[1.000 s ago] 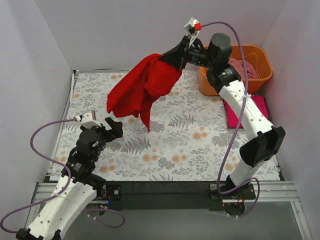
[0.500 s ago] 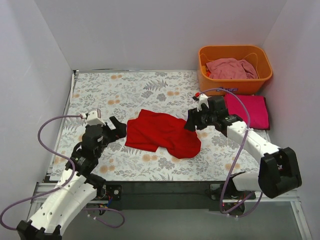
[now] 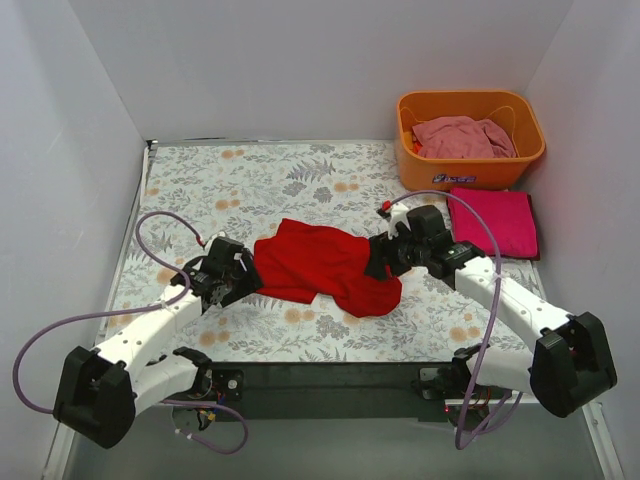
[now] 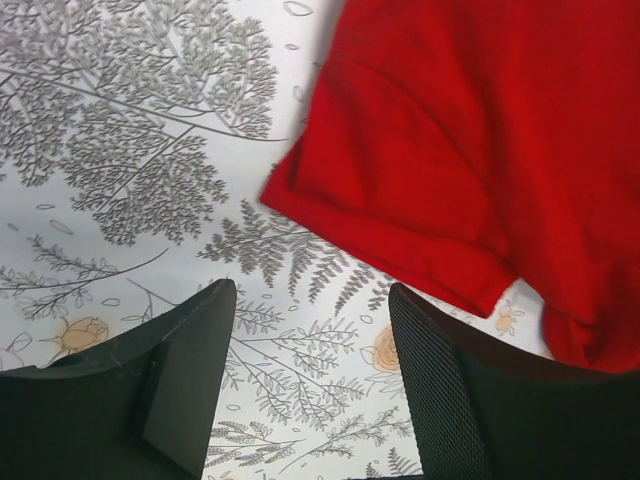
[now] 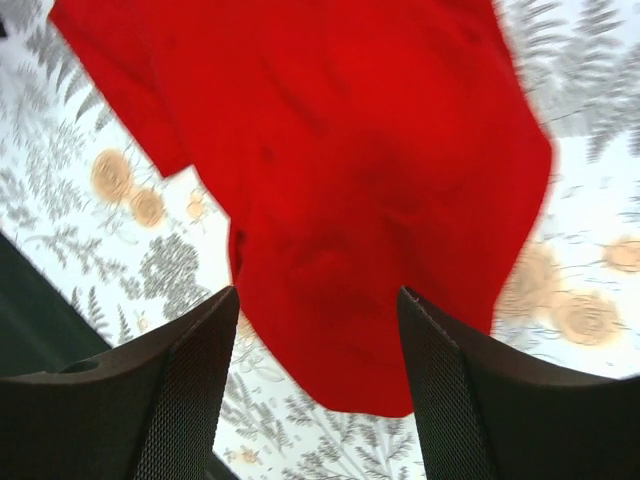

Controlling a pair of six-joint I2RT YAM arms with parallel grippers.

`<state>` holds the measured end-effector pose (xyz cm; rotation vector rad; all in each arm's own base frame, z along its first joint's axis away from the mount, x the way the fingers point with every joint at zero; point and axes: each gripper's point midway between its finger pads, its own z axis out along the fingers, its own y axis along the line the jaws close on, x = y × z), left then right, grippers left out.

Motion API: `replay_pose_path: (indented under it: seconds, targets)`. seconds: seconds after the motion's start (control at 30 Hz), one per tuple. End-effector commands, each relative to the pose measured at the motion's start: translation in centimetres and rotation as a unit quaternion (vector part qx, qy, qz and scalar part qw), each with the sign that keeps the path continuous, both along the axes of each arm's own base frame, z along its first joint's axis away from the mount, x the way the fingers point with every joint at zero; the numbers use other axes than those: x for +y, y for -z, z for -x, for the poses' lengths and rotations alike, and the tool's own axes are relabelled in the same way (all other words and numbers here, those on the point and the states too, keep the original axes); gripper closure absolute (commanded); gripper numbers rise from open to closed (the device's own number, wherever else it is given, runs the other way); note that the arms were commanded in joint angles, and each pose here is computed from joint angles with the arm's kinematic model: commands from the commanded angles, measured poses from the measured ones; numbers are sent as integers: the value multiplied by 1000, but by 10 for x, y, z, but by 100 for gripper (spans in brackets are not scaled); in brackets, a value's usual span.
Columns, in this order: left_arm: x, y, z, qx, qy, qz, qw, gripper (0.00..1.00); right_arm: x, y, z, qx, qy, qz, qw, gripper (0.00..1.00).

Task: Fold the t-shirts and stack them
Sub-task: Flatten the tshirt out

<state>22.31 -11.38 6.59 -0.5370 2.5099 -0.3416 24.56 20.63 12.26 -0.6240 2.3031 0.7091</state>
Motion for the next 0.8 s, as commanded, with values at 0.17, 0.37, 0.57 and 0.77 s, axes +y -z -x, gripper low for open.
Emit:
replay_pose_path:
  seconds: [0.17, 0.37, 0.57, 0.77]
  targets:
    - [10, 2, -10, 13, -40, -30, 999, 40, 69, 2, 24, -2, -103, -27, 994, 41]
    - [12, -2, -11, -2, -43, -30, 999, 40, 136, -5, -2, -10, -160, -61, 985, 50]
    - [7, 3, -11, 4, -31, -24, 999, 39, 178, 17, -44, 1, -166, -57, 984, 50]
    - [3, 5, -16, 11, -18, -27, 999, 39, 149, 56, -91, 80, -74, -73, 991, 57]
